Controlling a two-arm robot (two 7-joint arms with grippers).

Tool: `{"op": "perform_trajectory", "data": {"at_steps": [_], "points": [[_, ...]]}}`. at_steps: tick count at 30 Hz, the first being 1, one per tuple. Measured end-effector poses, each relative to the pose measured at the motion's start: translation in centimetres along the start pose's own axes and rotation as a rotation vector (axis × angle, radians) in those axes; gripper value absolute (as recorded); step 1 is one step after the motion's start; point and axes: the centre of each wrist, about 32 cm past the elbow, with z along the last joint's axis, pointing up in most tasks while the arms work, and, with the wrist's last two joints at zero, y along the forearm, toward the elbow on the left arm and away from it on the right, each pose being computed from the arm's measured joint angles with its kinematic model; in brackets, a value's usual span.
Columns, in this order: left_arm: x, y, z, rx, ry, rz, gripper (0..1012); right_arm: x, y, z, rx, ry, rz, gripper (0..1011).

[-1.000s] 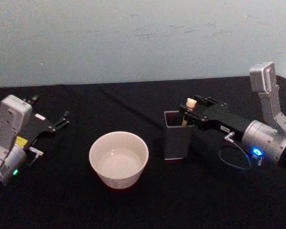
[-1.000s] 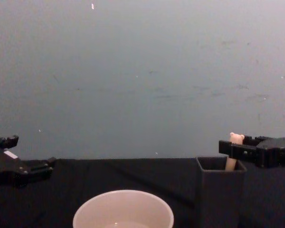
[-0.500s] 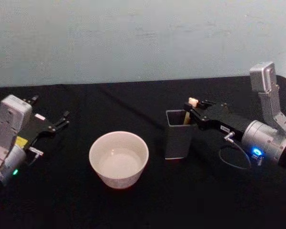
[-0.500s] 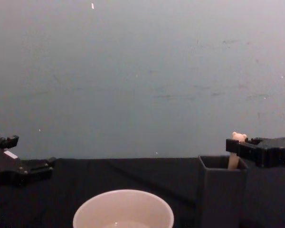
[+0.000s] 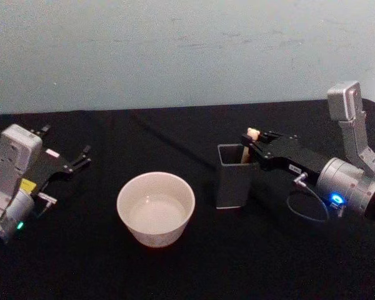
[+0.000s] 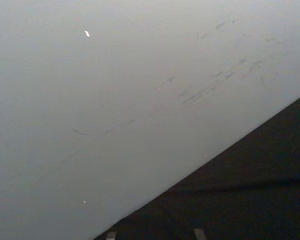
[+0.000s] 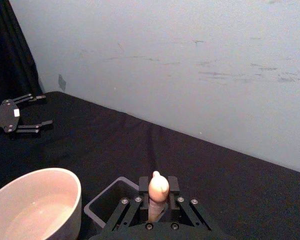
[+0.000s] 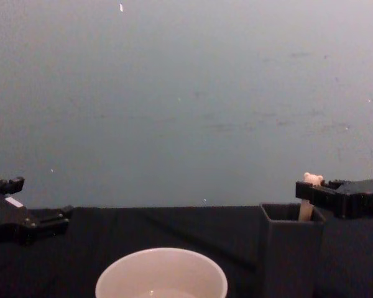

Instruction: Pick up the stirring spoon with one hand, stir inside the cup, then place it back in its original position.

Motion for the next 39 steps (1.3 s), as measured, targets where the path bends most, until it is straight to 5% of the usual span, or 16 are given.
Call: {"op": "perform_trajectory", "data": {"at_steps": [11,21,39], "points": [[0.0,0.0,0.0,0.0,0.0,0.0,1001,0.0,-0.1,0.1,0.006,0.009,0.011,211],[0.0,0.0,0.0,0.0,0.0,0.0,1001,0.3,-0.6,1.8,0.023,0.074,0.044,212],[0.0,0.0,0.0,0.0,0.0,0.0,1001,0.3,-1.1,4.5,0.127,0.06,0.026,211]]}}
